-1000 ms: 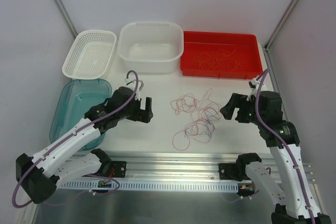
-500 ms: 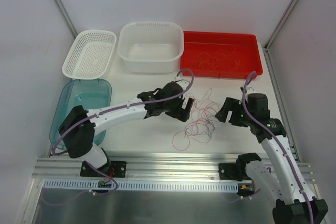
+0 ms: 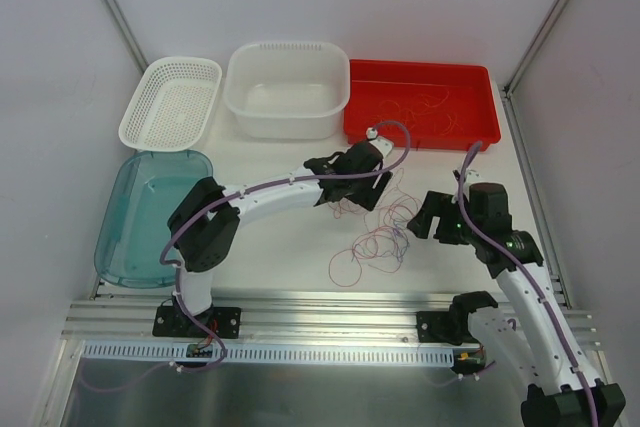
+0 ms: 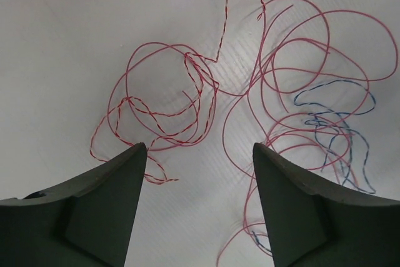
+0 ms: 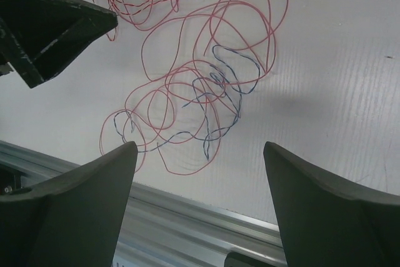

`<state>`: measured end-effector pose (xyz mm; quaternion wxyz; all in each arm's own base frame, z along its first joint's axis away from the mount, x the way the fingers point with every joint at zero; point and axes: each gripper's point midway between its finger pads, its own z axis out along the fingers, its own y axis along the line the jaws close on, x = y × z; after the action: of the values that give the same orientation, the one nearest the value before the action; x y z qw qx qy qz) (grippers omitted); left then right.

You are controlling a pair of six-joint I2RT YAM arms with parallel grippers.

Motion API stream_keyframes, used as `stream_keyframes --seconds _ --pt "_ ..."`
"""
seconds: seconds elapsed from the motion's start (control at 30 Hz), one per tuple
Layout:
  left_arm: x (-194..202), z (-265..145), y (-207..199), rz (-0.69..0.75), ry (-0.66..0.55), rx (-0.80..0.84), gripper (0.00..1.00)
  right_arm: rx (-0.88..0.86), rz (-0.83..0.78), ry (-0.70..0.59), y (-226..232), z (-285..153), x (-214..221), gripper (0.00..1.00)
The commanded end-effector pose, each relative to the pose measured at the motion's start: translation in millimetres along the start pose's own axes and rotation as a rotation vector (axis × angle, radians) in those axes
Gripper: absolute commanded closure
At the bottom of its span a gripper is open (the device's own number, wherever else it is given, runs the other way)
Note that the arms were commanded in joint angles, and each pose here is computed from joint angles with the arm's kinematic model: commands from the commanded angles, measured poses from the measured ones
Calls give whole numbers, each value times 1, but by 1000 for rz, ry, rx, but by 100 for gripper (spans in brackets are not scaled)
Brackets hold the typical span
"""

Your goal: Untangle the cables

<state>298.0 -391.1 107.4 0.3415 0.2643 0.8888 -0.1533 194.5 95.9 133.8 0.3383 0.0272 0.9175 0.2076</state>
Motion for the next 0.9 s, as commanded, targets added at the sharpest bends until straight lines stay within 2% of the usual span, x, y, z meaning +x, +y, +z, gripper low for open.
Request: stream_keyframes --seconds 0.0,0.13,0.3,0.4,0.53,0.87 --pt "-17 4 7 198 -26 6 33 -52 -53 -59 12 -10 -14 13" --pt "-12 15 5 277 4 103 38 -114 16 -72 23 -10 -10 13" --pt "-27 30 1 414 -18 129 39 -106 -20 -91 24 -16 -19 14" --pt "-22 42 2 483 2 135 47 -71 -35 -88 18 -17 -17 14" --pt "-9 51 11 564 51 126 52 -96 -16 -87 21 -19 -13 14" --pt "26 43 2 533 163 262 53 -85 -14 -96 21 -24 -15 14"
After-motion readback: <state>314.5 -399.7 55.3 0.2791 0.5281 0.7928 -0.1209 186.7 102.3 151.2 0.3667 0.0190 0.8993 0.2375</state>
